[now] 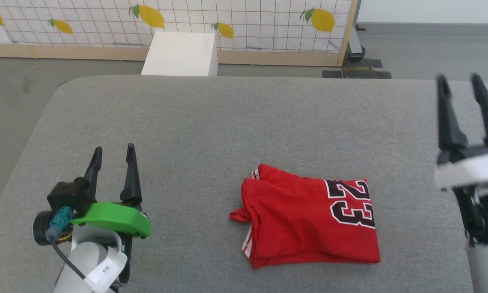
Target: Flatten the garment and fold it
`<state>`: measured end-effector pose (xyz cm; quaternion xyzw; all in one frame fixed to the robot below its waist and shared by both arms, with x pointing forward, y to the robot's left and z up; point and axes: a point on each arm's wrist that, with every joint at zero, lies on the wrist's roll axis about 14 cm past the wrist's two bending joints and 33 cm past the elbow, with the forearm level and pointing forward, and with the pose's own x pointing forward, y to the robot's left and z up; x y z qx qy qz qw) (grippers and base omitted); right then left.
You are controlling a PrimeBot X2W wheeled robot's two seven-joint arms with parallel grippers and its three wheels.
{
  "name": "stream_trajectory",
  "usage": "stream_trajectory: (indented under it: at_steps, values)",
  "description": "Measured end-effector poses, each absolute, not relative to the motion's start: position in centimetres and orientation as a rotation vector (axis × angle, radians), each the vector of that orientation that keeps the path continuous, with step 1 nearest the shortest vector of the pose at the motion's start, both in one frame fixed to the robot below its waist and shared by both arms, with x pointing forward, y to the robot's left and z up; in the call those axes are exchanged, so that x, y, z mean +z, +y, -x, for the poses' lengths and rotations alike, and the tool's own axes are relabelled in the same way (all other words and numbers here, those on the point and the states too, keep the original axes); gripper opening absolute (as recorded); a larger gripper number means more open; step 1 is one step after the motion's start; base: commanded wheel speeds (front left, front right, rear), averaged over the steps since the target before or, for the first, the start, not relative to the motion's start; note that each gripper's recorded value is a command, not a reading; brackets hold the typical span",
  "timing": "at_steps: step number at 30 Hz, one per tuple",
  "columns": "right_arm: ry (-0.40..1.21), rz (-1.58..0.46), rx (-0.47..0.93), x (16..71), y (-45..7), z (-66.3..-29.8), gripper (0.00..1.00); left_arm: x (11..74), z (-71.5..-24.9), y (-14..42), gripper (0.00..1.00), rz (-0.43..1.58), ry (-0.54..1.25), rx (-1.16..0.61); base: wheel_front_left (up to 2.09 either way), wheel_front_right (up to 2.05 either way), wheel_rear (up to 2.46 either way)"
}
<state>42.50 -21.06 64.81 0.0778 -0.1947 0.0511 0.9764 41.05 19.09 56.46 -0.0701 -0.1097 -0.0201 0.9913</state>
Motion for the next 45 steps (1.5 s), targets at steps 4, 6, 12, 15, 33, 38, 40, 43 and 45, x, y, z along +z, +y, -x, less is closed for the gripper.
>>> stream_trajectory:
  at_steps: [4, 6, 12, 15, 33, 38, 40, 43, 45]
  values:
    - [-0.392, -0.144, 0.008, 62.7, -23.2, -40.6, 1.00, 56.1, -40.6, 19.1, 1.00, 0.134, -0.210, -0.041, 0.00, 0.00, 0.00]
    - [-0.369, -0.145, -0.030, 61.4, -24.0, -39.8, 1.00, 55.8, -40.3, 19.1, 1.00, 0.139, -0.195, -0.043, 0.00, 0.00, 0.00]
    - [-0.281, -0.134, -0.061, 58.0, -24.0, -38.1, 1.00, 55.1, -39.9, 18.7, 1.00, 0.148, -0.166, -0.057, 0.00, 0.00, 0.00]
    - [-0.227, -0.133, -0.055, 56.3, -23.5, -37.5, 1.00, 54.4, -39.8, 18.6, 1.00, 0.150, -0.144, -0.061, 0.00, 0.00, 0.00]
    - [-0.121, -0.127, 0.002, 53.2, -21.1, -37.0, 1.00, 51.8, -39.8, 17.7, 1.00, 0.161, -0.064, -0.077, 0.00, 0.00, 0.00]
    - [-0.114, -0.114, -0.004, 52.9, -21.3, -36.9, 1.00, 51.3, -39.8, 17.4, 1.00, 0.158, -0.052, -0.086, 0.00, 0.00, 0.00]
    - [-0.113, -0.114, -0.006, 52.9, -21.3, -36.9, 1.00, 51.3, -39.8, 17.3, 1.00, 0.158, -0.050, -0.086, 0.00, 0.00, 0.00]
    - [-0.109, -0.117, -0.009, 52.7, -21.4, -37.0, 1.00, 51.2, -39.8, 17.3, 1.00, 0.158, -0.053, -0.087, 0.00, 0.00, 0.00]
    - [-0.106, -0.118, -0.009, 52.6, -21.3, -37.0, 1.00, 51.2, -39.8, 17.3, 1.00, 0.158, -0.051, -0.087, 0.00, 0.00, 0.00]
